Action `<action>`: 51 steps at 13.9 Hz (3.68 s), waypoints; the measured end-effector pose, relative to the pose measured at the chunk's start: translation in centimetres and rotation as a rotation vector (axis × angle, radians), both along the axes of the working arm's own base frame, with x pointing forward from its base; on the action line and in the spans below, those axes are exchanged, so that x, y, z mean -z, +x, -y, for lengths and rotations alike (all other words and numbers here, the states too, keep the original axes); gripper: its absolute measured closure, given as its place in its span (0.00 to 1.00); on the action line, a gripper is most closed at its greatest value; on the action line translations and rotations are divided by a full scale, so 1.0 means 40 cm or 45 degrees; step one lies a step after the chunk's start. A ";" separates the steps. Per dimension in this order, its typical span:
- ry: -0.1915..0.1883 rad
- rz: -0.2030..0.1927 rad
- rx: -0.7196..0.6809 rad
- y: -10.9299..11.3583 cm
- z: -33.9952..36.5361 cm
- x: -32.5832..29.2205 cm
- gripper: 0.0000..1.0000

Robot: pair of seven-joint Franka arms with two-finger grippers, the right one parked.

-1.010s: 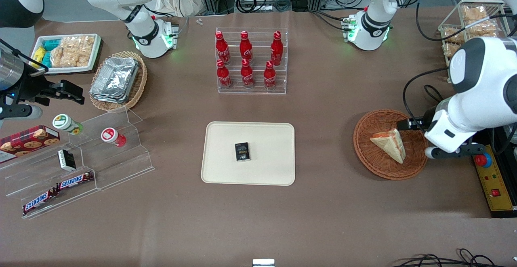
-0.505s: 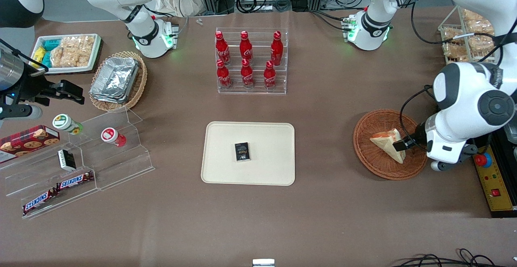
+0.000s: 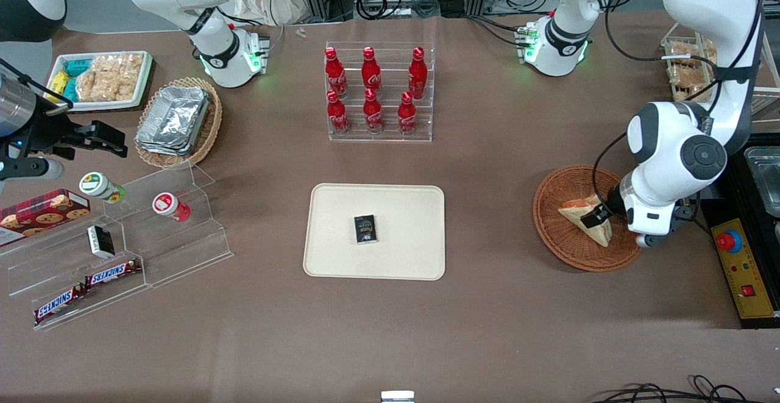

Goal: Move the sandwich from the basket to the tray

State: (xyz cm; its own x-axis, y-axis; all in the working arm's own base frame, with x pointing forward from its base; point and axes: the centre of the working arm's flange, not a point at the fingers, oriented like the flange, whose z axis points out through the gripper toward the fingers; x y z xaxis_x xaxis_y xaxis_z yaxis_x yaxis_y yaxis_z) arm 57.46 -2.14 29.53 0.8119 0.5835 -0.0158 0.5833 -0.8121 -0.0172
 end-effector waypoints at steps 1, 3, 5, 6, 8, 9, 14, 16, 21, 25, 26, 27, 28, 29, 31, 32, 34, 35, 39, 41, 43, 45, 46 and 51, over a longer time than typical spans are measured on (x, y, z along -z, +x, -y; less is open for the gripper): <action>0.000 -0.009 -0.005 -0.010 -0.006 0.014 0.00; 0.000 -0.018 -0.015 -0.024 -0.008 0.036 0.00; -0.001 -0.016 -0.045 -0.030 -0.008 0.060 0.00; -0.003 -0.017 -0.060 -0.030 -0.008 0.076 0.00; -0.005 -0.024 -0.123 -0.029 -0.007 0.111 0.00; -0.007 -0.017 -0.165 -0.024 -0.006 0.124 0.00; -0.014 -0.002 -0.296 0.014 0.002 0.150 0.37; -0.015 0.004 -0.299 0.019 0.002 0.145 0.55; 0.002 -0.077 -0.255 0.075 0.021 0.033 0.68; 0.018 -0.161 -0.166 0.142 0.106 -0.212 0.80; 0.014 -0.165 -0.127 0.148 0.154 -0.269 0.80; 0.007 -0.162 -0.077 0.147 0.217 -0.307 0.80; 0.001 -0.161 -0.019 0.137 0.291 -0.322 0.80; 0.000 -0.172 0.045 0.119 0.373 -0.312 0.80; 0.013 -0.234 0.187 0.069 0.548 -0.236 0.80; 0.024 -0.271 0.254 0.038 0.635 -0.182 0.80; 0.039 -0.325 0.344 -0.004 0.757 -0.093 0.80; 0.039 -0.343 0.369 -0.012 0.790 -0.060 0.80; -0.003 -0.301 0.463 -0.048 0.918 0.034 0.80; -0.007 -0.305 0.510 -0.083 0.978 0.091 0.80; -0.001 -0.328 0.534 -0.106 1.007 0.137 0.80; -0.013 -0.312 0.545 -0.098 1.033 0.162 0.80; -0.022 -0.287 0.550 -0.083 1.049 0.174 0.80; -0.043 -0.207 0.553 0.004 1.068 0.194 0.81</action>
